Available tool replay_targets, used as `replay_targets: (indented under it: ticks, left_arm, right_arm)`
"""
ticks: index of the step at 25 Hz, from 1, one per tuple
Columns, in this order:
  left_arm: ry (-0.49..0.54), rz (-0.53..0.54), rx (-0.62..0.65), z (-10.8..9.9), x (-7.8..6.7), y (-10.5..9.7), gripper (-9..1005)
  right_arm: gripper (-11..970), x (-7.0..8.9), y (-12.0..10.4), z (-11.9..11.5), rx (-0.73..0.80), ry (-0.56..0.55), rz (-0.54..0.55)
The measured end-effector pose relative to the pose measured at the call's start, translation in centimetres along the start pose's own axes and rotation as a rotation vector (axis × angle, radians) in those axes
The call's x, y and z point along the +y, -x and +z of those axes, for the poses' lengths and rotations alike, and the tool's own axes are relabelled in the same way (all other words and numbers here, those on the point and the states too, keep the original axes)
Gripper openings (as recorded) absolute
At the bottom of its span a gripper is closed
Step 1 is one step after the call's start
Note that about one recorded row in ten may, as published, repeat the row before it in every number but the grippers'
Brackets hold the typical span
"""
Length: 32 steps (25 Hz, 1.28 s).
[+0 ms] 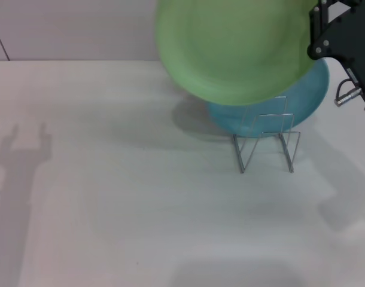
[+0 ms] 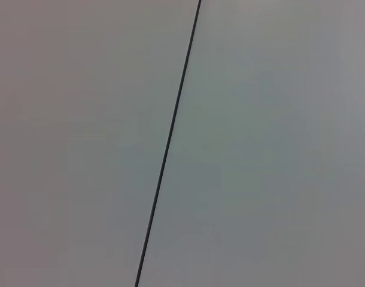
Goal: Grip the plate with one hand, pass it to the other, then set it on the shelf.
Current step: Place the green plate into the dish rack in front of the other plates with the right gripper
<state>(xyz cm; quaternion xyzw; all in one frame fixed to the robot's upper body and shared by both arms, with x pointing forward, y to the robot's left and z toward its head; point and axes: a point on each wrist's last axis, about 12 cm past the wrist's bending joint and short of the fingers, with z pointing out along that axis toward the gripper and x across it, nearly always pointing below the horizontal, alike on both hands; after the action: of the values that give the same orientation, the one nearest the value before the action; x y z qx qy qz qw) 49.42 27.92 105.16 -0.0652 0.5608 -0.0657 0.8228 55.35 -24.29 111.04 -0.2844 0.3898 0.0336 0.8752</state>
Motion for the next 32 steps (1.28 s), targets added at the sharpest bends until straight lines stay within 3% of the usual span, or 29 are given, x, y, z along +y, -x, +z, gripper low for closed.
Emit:
replay_targets:
  ticks: [13, 24, 32]
  left_arm:
    - [0.001, -0.017, -0.013, 0.2, -0.4, 0.1, 550]
    - [-0.031, -0.059, -0.005, 0.1, -1.8, -0.1, 549]
    - [-0.046, -0.077, 0.006, -0.2, -2.4, -0.2, 549]
  right_arm:
    - [19, -2.1, -0.2, -0.8, -0.006, 0.117, -0.128]
    - [20, -4.4, -0.2, -1.6, -0.013, 0.224, -0.287]
    - [19, -5.0, -0.2, -1.9, -0.018, 0.264, -0.358]
